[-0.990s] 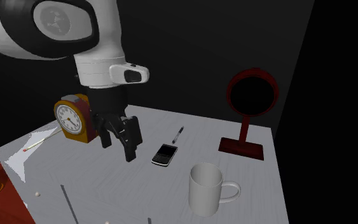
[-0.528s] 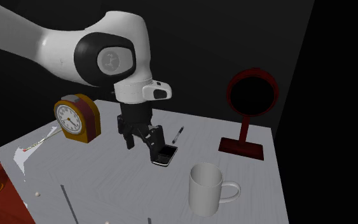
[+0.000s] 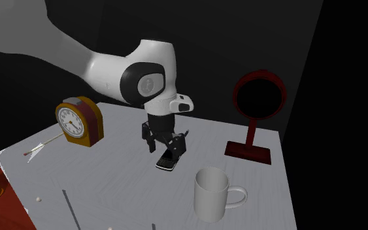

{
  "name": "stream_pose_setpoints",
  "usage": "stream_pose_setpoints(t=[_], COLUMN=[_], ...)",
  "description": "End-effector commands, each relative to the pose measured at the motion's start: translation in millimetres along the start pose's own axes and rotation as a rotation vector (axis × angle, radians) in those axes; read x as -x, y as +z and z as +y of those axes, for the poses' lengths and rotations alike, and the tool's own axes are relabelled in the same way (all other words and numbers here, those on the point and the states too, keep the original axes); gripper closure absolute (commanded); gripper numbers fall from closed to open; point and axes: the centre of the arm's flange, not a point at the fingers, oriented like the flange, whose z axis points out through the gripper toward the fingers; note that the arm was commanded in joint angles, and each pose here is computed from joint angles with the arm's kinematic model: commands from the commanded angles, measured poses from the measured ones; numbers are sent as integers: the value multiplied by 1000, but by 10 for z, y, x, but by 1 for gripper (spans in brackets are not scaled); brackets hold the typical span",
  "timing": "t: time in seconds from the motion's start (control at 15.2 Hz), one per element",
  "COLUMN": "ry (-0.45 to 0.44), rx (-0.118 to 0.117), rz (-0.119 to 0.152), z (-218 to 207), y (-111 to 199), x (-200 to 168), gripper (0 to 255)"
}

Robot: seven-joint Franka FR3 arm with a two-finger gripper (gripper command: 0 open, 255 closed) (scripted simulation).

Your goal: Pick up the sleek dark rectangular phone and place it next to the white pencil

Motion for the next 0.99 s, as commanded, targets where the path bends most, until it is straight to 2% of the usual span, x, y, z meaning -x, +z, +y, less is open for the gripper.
stream_pose_setpoints(t=[0.0,0.33,0.86,0.92], ry=[-1,-1,-1,-1], rx=[-2,-2,-2,-2], rz=[2,2,2,2], z=[-4,-4,-4,-4], y=[98,392,392,392], x=[-50,-50,-50,-50], gripper=[0,0,0,255])
